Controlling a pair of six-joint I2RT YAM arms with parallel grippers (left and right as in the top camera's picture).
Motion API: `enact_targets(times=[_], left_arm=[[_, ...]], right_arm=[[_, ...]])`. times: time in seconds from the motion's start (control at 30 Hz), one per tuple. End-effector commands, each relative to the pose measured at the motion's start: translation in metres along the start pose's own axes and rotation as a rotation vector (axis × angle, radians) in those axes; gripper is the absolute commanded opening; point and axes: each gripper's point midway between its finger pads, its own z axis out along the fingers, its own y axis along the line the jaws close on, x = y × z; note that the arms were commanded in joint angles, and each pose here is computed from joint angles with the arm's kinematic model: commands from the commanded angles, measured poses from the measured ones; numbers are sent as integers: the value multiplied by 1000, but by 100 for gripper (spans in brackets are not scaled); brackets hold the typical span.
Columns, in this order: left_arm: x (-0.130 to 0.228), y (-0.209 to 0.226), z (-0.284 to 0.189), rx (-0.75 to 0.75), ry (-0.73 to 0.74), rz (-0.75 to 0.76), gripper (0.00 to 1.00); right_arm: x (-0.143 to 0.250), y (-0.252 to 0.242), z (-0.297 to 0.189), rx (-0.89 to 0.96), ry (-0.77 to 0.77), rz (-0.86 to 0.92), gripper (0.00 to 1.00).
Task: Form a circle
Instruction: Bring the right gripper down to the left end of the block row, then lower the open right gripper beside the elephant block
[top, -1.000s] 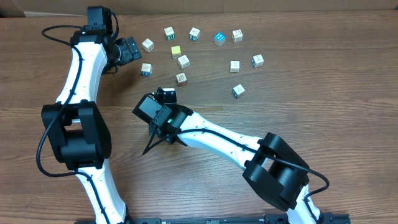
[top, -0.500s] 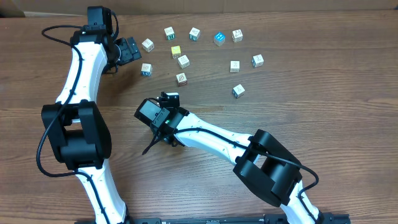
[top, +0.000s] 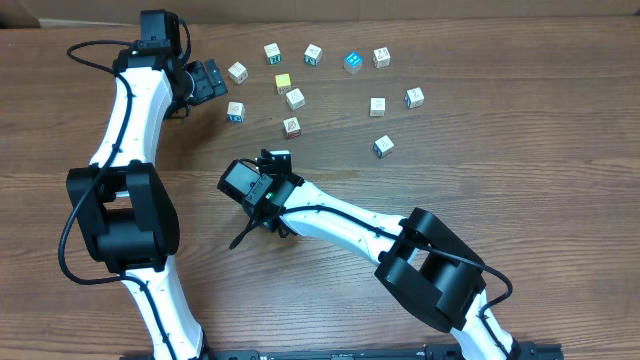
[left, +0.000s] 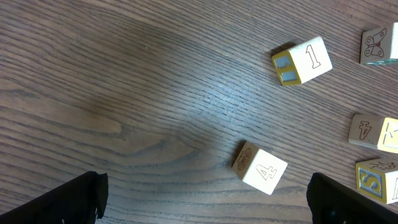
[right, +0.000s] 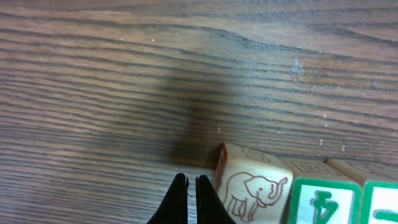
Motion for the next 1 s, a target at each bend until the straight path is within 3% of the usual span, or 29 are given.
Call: enact_targets(times=[0.0,0.5,0.77,0.97], left_arm=[[-4,-6,-5,13,-15,-14,100],[-4,-6,-5,13,-15,-14,100],[-4,-6,-5,13,-14,-14,100],[-4,-7,-5,13,-14,-13,100]], right_arm=[[0,-6,2,24,-4,5,4],[-8,3,0,-11,-33,-2,4],[-60,23,-46,-95,-124,-12,4],[-99,-16,-77,-51,-125,68,4]])
